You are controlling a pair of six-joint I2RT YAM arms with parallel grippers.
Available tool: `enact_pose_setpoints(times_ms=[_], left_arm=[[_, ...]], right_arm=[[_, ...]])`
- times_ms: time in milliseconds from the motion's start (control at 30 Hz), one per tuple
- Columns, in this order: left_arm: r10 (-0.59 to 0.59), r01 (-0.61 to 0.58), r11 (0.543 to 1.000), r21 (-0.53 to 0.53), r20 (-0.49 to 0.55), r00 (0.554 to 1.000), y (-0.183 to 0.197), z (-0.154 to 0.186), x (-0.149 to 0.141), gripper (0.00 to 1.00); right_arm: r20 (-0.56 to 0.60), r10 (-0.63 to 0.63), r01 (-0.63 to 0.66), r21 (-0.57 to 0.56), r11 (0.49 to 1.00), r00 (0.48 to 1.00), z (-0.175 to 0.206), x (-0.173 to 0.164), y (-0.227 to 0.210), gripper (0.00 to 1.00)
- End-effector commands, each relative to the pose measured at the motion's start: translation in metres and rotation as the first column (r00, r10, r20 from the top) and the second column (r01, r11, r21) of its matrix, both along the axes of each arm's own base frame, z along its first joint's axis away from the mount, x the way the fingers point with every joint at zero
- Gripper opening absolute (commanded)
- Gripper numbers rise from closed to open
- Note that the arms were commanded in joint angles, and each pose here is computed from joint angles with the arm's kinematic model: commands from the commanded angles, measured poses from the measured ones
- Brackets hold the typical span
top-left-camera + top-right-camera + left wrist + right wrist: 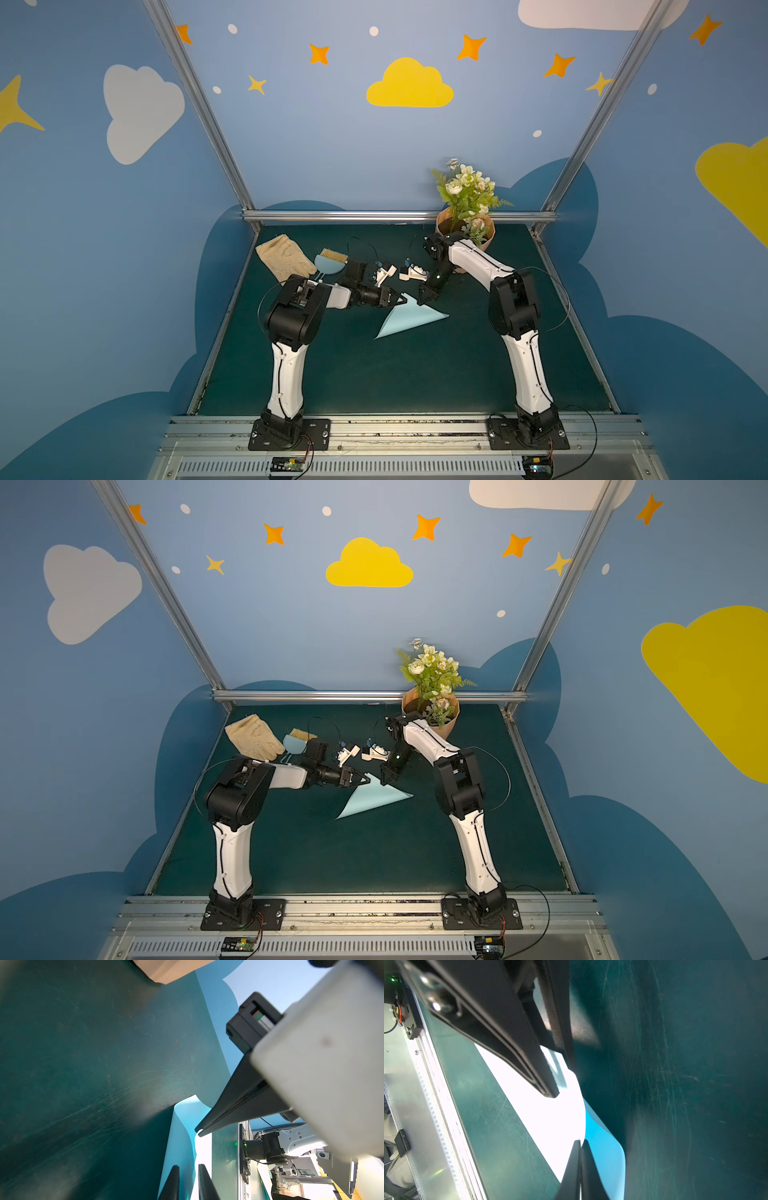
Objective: Fold the square paper diagonally
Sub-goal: Fold the paper at the center of the board.
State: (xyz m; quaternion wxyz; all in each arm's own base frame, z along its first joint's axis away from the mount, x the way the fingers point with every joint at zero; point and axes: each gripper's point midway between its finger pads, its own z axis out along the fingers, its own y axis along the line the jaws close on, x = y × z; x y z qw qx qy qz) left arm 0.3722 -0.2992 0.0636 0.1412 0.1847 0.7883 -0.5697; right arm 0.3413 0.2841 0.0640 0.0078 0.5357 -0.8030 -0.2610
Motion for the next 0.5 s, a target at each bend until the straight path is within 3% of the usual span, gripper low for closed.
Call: enact_pose_setpoints(times_ms=[0, 467], left_arm=[[-0.019, 0.019, 1.000, 0.001, -0.002, 1.000, -0.0027, -0.0049, -0.0016, 0.20], [-0.021, 0.021, 1.000, 0.002, -0.003, 1.000, -0.0034, -0.0059, -0.0018, 0.20]], right_arm=[[-0.021, 0.019, -0.020, -0.017, 1.000, 1.000, -0.0018, -0.0051, 0.0001, 0.00], [-0.013, 0.031, -0.031, -0.024, 0.999, 0.999, -0.0022, -0.0051, 0.0010, 0.00]])
